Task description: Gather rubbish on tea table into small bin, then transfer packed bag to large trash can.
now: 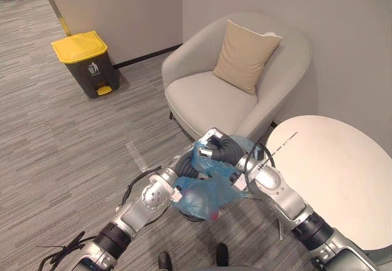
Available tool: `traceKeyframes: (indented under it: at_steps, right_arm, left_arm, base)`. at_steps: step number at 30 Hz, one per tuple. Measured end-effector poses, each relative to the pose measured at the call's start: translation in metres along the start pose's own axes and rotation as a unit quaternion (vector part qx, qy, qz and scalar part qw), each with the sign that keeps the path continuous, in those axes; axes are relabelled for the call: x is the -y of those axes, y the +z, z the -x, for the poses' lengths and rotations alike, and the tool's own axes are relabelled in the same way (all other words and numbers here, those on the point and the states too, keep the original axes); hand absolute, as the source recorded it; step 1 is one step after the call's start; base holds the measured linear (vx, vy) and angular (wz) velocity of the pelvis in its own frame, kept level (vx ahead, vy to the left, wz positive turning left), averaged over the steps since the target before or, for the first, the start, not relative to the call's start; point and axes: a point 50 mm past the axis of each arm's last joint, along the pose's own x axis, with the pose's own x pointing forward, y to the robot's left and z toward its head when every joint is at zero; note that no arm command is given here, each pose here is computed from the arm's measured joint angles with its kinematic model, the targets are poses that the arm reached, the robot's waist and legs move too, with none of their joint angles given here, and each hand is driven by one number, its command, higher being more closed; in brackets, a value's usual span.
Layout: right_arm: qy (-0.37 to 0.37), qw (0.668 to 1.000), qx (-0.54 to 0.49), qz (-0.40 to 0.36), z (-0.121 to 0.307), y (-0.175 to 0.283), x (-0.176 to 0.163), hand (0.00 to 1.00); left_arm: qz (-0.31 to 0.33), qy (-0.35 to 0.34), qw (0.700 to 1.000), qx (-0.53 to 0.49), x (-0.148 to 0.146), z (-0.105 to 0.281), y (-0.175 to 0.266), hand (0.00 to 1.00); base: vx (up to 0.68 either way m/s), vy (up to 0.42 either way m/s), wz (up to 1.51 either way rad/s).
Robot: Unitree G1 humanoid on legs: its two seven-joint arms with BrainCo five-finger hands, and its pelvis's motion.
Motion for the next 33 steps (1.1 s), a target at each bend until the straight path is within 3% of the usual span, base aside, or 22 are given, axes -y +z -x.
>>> traceKeyframes:
  at_steps: [11,12,23,31,32,33]
  right_arm:
    - [0.018,0.999,0.044,-0.023,-0.022,0.019,-0.006,1.00]
    - [0.016,0.999,0.044,-0.026,-0.023,0.019,-0.007,1.00]
    - [0.009,0.996,0.061,-0.061,-0.033,0.021,-0.018,1.00]
    - [0.020,0.993,0.080,-0.083,-0.039,0.024,-0.028,1.00]
    - [0.021,0.993,0.080,-0.085,-0.039,0.023,-0.029,0.00]
    - [0.020,0.993,0.079,-0.087,-0.038,0.022,-0.030,0.00]
  left_arm:
    - [0.029,-0.020,0.999,-0.016,0.026,-0.005,-0.006,0.00]
    - [0.033,-0.021,0.999,-0.018,0.028,-0.006,-0.006,1.00]
    - [0.072,-0.026,0.996,-0.051,0.046,-0.008,-0.015,1.00]
    - [0.133,0.007,0.989,-0.067,0.041,-0.009,-0.018,1.00]
    - [0.139,0.010,0.988,-0.070,0.040,-0.009,-0.018,1.00]
    - [0.143,0.012,0.987,-0.072,0.040,-0.009,-0.018,1.00]
  base:
    - [-0.01,-0.006,-0.04]
    - [-0.01,-0.011,-0.09]
    - [0.00,-0.005,-0.01]
    - [0.00,0.000,0.00]
    - [0.00,0.000,0.00]
    - [0.00,0.000,0.00]
